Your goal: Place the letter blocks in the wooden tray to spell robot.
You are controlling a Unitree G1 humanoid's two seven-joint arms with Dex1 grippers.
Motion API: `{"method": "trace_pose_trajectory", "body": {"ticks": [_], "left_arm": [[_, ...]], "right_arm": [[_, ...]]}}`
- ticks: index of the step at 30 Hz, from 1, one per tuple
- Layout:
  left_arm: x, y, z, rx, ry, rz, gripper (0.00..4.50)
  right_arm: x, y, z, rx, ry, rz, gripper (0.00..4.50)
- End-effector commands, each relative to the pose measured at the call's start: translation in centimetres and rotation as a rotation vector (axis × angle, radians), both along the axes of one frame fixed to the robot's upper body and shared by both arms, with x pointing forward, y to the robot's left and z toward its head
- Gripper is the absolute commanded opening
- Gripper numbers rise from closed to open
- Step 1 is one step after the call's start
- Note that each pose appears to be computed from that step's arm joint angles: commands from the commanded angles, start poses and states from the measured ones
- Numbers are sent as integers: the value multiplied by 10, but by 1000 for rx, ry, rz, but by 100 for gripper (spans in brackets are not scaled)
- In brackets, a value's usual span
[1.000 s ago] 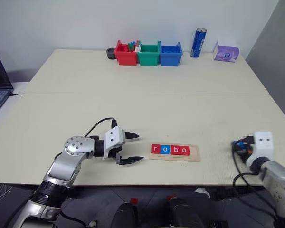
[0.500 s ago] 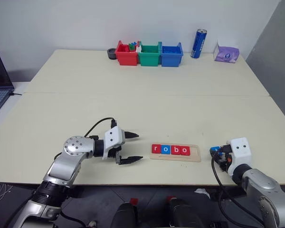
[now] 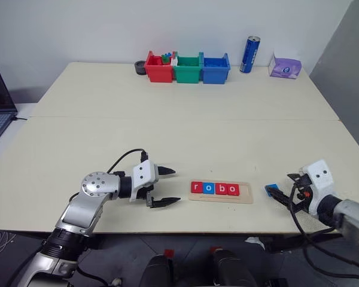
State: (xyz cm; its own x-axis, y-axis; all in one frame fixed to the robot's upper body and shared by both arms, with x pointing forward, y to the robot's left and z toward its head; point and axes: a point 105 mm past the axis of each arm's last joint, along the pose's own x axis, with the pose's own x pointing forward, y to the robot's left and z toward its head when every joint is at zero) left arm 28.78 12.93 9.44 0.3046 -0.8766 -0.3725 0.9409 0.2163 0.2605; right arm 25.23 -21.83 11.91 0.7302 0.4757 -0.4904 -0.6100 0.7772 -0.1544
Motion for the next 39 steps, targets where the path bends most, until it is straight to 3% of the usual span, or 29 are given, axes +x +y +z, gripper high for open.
{"method": "trace_pose_trajectory", "body": {"ticks": [1,5,16,25,29,33,39], "left_arm": [[2,-8,9,-5,-45,-25,450],[3,-11,10,-6,-52,-27,450],[1,-12,11,-7,-53,-24,450],[0,-12,11,-8,-54,-23,450],[-1,-11,8,-6,-48,-21,450],[-2,-10,7,-5,-45,-18,450],[-1,-12,6,-12,-48,-17,450]], "right_arm": [[-1,8,1,-73,11,196,446],[8,-2,-13,-247,21,335,446],[24,-11,-19,-301,119,514,446],[26,-7,-21,-268,152,528,146],[22,-3,-10,-256,134,530,146],[15,26,11,-151,89,566,146],[10,45,2,-222,102,612,146]]}}
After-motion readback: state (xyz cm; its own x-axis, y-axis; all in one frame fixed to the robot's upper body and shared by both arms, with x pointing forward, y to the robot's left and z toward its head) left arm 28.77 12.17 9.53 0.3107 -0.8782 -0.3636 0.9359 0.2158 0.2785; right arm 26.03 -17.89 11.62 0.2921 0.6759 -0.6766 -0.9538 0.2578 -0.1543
